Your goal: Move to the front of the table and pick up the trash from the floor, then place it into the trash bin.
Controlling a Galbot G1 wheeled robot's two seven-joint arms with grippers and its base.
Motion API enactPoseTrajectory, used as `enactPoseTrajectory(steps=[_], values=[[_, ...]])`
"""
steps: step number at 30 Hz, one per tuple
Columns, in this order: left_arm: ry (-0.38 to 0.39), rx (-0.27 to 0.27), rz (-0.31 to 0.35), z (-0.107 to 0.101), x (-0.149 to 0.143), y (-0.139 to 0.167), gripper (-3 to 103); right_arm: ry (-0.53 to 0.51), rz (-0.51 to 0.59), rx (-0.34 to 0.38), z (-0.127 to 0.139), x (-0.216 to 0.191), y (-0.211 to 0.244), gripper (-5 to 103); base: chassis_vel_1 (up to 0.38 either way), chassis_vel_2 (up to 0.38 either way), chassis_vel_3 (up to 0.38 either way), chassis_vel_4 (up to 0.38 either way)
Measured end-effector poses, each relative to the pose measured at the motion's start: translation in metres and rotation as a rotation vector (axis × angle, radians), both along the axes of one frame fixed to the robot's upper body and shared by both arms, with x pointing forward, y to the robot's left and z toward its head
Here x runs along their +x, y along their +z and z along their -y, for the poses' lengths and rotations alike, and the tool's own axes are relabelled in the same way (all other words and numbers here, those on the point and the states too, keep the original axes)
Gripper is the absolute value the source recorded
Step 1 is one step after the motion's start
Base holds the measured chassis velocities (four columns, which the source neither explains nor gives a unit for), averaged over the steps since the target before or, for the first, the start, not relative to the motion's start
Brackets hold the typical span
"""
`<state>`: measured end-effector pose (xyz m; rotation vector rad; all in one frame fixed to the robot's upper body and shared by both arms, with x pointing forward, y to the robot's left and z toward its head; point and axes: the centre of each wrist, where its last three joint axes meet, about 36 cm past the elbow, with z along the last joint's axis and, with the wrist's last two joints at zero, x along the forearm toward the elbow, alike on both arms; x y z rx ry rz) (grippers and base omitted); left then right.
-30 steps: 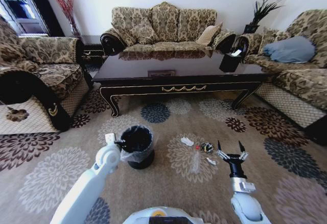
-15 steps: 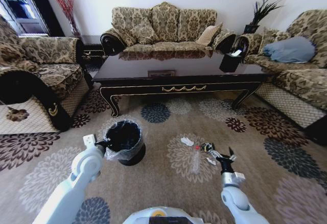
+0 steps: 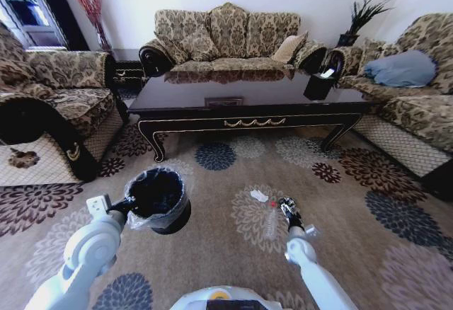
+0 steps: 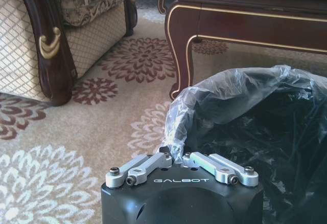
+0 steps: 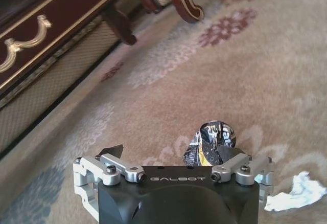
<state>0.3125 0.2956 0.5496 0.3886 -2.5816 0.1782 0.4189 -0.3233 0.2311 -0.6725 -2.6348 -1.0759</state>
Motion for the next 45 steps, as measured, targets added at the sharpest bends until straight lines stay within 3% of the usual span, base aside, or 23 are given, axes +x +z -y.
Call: enactPoseTrajectory(steps=[5,11,40,44,45], values=[[-0.003,0.01,0.007,0.001,-0.006,0.004,3,-0.058,-0.029,0.108,0.006,0.022,0.002,100,0.0,0.0,0.0,0.0],[-0.007,0.013,0.008,0.002,-0.009,0.006,3,-0.1,-0.074,0.136,0.01,0.036,-0.005,100,0.0,0.0,0.0,0.0],[-0.022,0.035,0.034,-0.001,-0.012,0.019,3,-0.176,-0.164,0.093,0.027,0.065,-0.045,101,0.0,0.0,0.0,0.0],[-0.023,0.033,0.033,-0.001,-0.012,0.019,3,-0.172,-0.158,0.086,0.024,0.072,-0.045,81,0.0,0.0,0.0,0.0],[-0.023,0.033,0.033,-0.001,-0.012,0.019,3,-0.172,-0.158,0.086,0.024,0.072,-0.045,81,0.0,0.0,0.0,0.0]])
